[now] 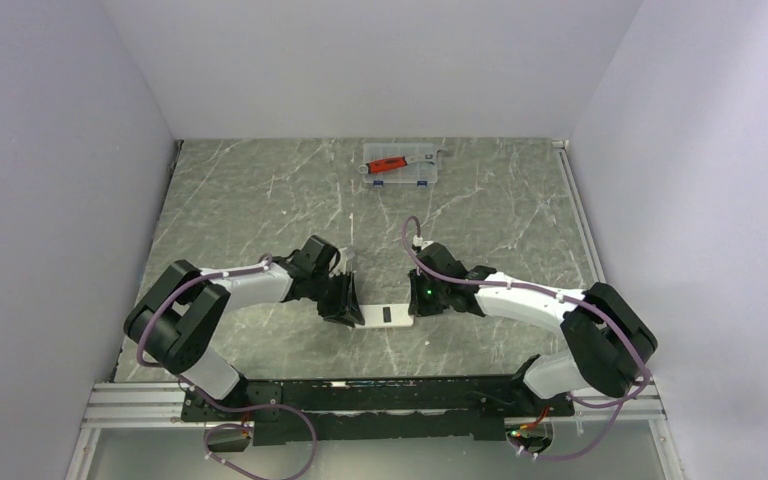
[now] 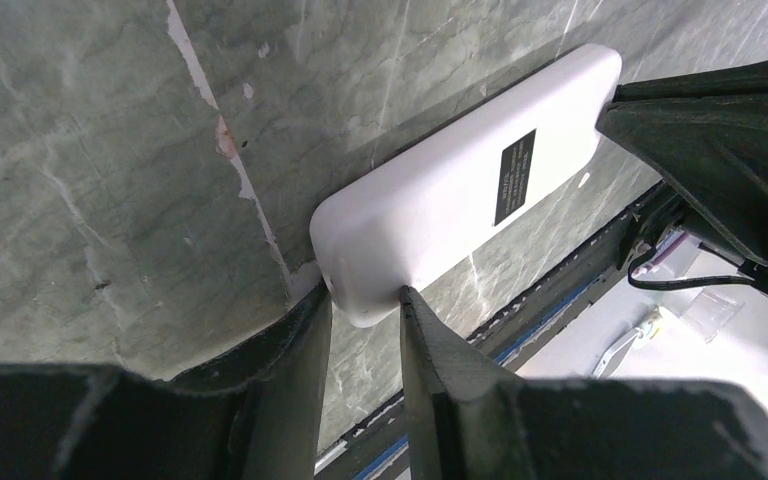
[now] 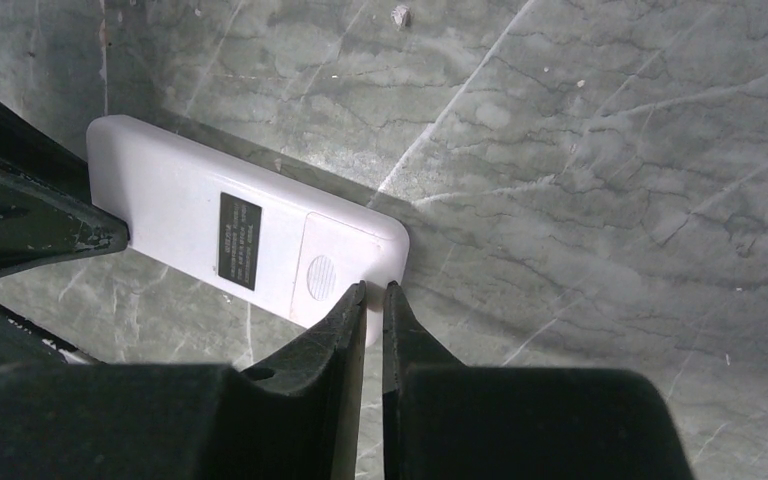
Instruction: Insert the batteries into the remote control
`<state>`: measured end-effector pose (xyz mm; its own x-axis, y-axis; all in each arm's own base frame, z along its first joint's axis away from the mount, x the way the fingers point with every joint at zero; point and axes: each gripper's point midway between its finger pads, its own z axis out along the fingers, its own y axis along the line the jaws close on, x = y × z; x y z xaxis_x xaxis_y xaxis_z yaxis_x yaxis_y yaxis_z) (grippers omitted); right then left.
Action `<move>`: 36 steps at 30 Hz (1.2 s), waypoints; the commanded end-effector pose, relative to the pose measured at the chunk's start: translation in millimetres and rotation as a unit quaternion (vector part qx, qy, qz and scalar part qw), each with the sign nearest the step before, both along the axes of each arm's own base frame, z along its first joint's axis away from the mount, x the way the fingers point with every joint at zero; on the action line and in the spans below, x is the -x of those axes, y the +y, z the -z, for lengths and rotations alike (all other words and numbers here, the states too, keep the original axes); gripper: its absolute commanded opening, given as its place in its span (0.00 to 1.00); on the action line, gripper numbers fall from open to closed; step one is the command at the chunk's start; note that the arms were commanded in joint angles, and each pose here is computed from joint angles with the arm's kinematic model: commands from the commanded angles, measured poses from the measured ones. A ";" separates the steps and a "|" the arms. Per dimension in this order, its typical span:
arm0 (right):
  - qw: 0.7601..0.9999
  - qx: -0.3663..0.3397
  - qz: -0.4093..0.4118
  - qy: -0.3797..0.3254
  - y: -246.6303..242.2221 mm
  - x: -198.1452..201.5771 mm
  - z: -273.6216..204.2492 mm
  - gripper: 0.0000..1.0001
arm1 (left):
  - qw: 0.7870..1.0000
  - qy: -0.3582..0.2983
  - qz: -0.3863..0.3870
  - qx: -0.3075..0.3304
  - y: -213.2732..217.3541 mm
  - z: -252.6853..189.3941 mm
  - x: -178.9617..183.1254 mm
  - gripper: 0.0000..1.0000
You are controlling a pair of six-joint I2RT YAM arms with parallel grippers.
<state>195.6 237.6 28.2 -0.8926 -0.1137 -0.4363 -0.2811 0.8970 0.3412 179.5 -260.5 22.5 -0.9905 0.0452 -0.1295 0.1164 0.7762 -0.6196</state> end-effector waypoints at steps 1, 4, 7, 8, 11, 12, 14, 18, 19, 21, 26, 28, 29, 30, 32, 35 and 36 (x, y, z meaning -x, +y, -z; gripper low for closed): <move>0.998 -0.035 -0.034 0.036 15.8 20.2 13.7 0.09 | 0.999 -0.026 0.006 -0.020 -2.7 14.6 -12.1 0.34; 0.997 -0.045 -0.039 0.046 19.3 25.3 16.3 0.08 | 1.000 -0.026 0.008 -0.016 -4.9 14.9 -13.4 0.33; 0.997 -0.045 -0.040 0.047 20.6 26.4 16.4 0.08 | 1.000 -0.026 0.007 -0.014 -5.7 13.9 -13.9 0.33; 0.997 -0.044 -0.039 0.046 20.2 25.9 15.9 0.08 | 1.000 -0.027 0.007 -0.013 -5.8 13.5 -14.3 0.33; 0.998 -0.032 -0.035 0.038 16.3 22.6 14.8 0.09 | 0.999 -0.029 0.008 -0.015 -5.6 12.1 -14.5 0.33; 0.998 -0.026 -0.035 0.034 15.3 20.7 13.4 0.10 | 0.999 -0.028 0.008 -0.016 -5.1 11.7 -14.3 0.33; 0.999 -0.018 -0.033 0.025 13.2 17.0 9.7 0.11 | 0.999 -0.030 0.008 -0.018 -4.1 10.9 -14.1 0.33; 1.000 0.002 -0.028 0.010 5.4 12.3 5.0 0.15 | 0.999 -0.034 0.008 -0.030 0.0 7.5 -14.7 0.37; 1.000 0.012 -0.024 0.003 1.8 8.9 4.2 0.16 | 0.999 -0.036 0.007 -0.033 1.5 6.3 -15.0 0.38; 1.000 0.019 -0.022 -0.006 -1.3 5.7 0.2 0.17 | 0.998 -0.044 0.005 -0.036 3.3 2.1 -16.2 0.42; 0.999 0.025 -0.018 -0.028 -4.6 -2.0 -12.2 0.25 | 0.998 -0.047 -0.002 -0.051 8.2 -3.8 -18.1 0.48; 0.999 0.025 -0.016 -0.038 -5.6 -5.7 -19.8 0.28 | 0.997 -0.050 -0.004 -0.054 9.2 -8.2 -19.4 0.50; 0.998 0.028 -0.012 -0.046 -7.6 -8.5 -23.6 0.30 | 0.997 -0.052 -0.007 -0.059 10.8 -10.5 -19.8 0.51; 0.998 0.031 -0.010 -0.051 -9.7 -9.5 -27.4 0.32 | 0.996 -0.054 -0.010 -0.064 12.5 -13.4 -20.6 0.52; 0.997 0.032 -0.005 -0.065 -12.6 -13.4 -37.3 0.38 | 0.995 -0.060 -0.016 -0.072 16.1 -20.9 -22.0 0.55; 0.995 0.031 0.001 -0.090 -18.1 -19.0 -53.4 0.48 | 0.994 -0.071 -0.029 -0.082 21.8 -34.9 -24.4 0.62; 0.995 0.030 0.003 -0.097 -20.2 -20.8 -58.4 0.52 | 0.993 -0.075 -0.031 -0.084 23.0 -40.0 -25.4 0.64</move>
